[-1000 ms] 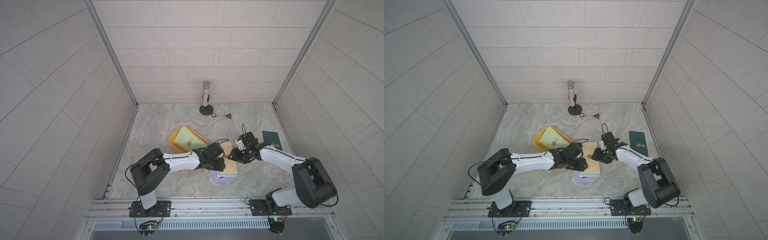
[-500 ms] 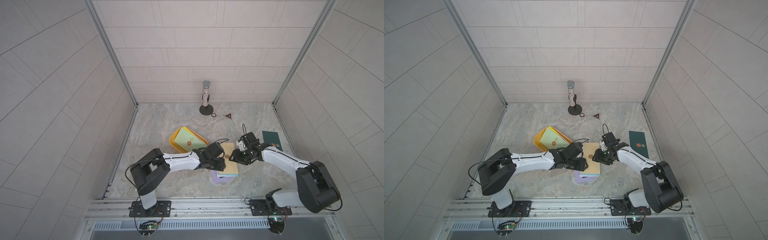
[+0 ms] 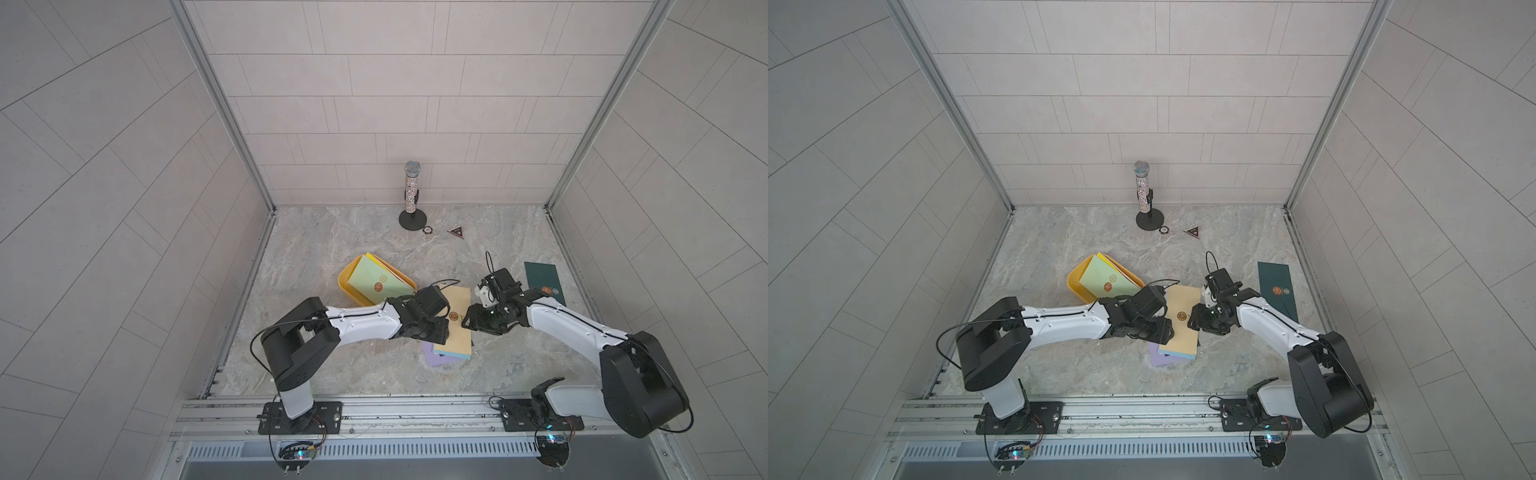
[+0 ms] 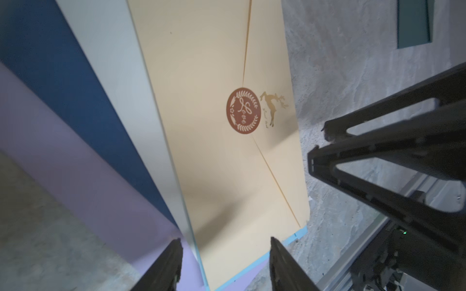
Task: Put the sealed envelopes into the storage box
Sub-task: Pick up the envelope from the center of the board.
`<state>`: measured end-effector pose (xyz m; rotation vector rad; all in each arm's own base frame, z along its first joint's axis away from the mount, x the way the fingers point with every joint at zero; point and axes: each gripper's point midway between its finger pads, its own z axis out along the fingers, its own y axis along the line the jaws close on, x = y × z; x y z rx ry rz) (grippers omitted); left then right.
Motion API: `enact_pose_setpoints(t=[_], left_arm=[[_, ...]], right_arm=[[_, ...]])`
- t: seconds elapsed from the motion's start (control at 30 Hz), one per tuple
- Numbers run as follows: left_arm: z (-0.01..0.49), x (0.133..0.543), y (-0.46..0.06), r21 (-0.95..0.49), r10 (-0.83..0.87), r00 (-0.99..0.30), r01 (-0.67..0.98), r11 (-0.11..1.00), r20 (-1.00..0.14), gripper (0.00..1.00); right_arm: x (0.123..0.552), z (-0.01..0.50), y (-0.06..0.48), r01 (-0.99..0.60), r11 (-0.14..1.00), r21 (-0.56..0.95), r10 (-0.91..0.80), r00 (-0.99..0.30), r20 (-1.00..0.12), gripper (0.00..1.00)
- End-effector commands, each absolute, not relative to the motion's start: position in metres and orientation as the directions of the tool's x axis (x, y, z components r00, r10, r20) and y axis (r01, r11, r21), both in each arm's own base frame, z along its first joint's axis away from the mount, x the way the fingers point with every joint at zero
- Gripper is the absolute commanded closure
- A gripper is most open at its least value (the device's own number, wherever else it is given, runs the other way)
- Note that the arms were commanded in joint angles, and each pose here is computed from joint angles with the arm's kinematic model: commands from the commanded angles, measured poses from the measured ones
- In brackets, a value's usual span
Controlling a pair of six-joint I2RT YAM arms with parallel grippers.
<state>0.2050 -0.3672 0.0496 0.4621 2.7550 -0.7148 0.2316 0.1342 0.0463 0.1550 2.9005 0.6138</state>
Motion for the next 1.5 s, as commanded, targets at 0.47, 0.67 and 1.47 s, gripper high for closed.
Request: enact_pose_setpoints(t=[0.47, 0.67, 1.47], left_arm=[[0.038, 0.245, -0.380, -0.329, 0.260, -0.907, 0.370, 0.869, -0.332, 0.43], [0.032, 0.252, -0.374, -0.326, 0.230, -0.915, 0.341, 0.882, -0.332, 0.46], [0.007, 0.250, -0.368, -0.333, 0.217, -0.931, 0.313, 0.889, -0.294, 0.58]], right_arm=[[0.291, 0.043, 0.127, 0.143, 0.849, 0.508, 0.276, -0.941, -0.195, 0.51], [0.318, 0.044, 0.131, 0.151, 0.815, 0.560, 0.297, -0.938, -0.180, 0.52], [0.329, 0.015, 0.127, 0.213, 0.785, 0.581, 0.329, -0.939, -0.100, 0.54]])
